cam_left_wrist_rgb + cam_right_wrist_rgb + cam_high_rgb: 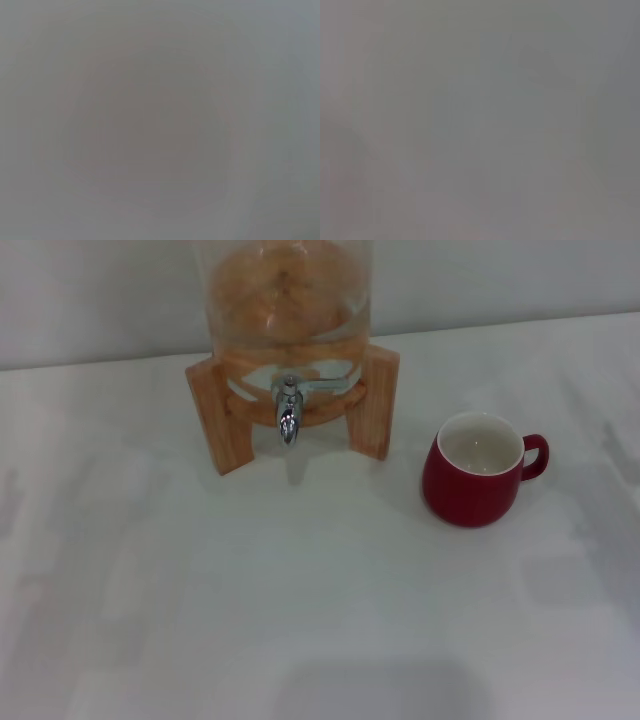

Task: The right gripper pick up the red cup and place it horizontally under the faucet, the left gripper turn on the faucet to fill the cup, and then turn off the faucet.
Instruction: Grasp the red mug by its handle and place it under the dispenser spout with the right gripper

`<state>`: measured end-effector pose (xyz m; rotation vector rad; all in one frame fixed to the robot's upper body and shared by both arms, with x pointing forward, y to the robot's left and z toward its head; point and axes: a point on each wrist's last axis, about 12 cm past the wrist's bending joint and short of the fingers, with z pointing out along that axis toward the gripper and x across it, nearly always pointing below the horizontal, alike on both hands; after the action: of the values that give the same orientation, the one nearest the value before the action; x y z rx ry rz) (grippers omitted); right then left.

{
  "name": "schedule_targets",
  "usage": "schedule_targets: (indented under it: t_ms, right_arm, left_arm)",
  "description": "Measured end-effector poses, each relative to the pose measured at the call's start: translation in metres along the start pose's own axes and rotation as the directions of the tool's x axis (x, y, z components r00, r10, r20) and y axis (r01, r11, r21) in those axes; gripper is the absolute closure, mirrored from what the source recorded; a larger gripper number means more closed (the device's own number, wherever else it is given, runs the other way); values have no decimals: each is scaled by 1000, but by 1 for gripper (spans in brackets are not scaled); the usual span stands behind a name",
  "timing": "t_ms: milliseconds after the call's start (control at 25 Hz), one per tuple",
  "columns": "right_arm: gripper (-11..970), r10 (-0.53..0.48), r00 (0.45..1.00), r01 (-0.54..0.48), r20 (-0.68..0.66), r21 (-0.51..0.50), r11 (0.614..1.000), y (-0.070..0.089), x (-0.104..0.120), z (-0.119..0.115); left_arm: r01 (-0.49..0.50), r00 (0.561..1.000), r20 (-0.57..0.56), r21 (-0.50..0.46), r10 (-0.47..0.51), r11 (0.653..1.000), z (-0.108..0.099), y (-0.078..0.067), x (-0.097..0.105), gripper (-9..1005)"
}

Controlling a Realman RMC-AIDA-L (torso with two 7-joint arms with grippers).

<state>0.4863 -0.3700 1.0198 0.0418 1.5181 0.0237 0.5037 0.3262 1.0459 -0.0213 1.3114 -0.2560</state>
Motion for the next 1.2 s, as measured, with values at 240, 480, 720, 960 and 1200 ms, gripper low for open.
schedule_targets:
  t_ms: [240,480,720,960,1200]
  right_arm:
    - [135,-48,998,46,-42,-63,997,5,6,-5]
    - [136,-89,993,80,-77,-115,990,6,12,-12]
    - [138,-124,988,113,-88,-128,985,5,14,-16]
    - [139,-178,981,165,-82,-139,976,7,14,-17]
    - [141,-186,979,171,-86,-164,972,10,16,-17]
  left_arm:
    - [1,1000,-5,-1,-1,1000,-1,0,1,174]
    - [1,1000,-13,10,-1,1000,-2,-2,2,174]
    - [-2,1000,-19,23,3,1000,-2,-4,3,174]
    - [-3,1000,-17,24,4,1000,-1,-4,3,174]
    - [-4,1000,-12,26,4,1000,0,-4,2,174]
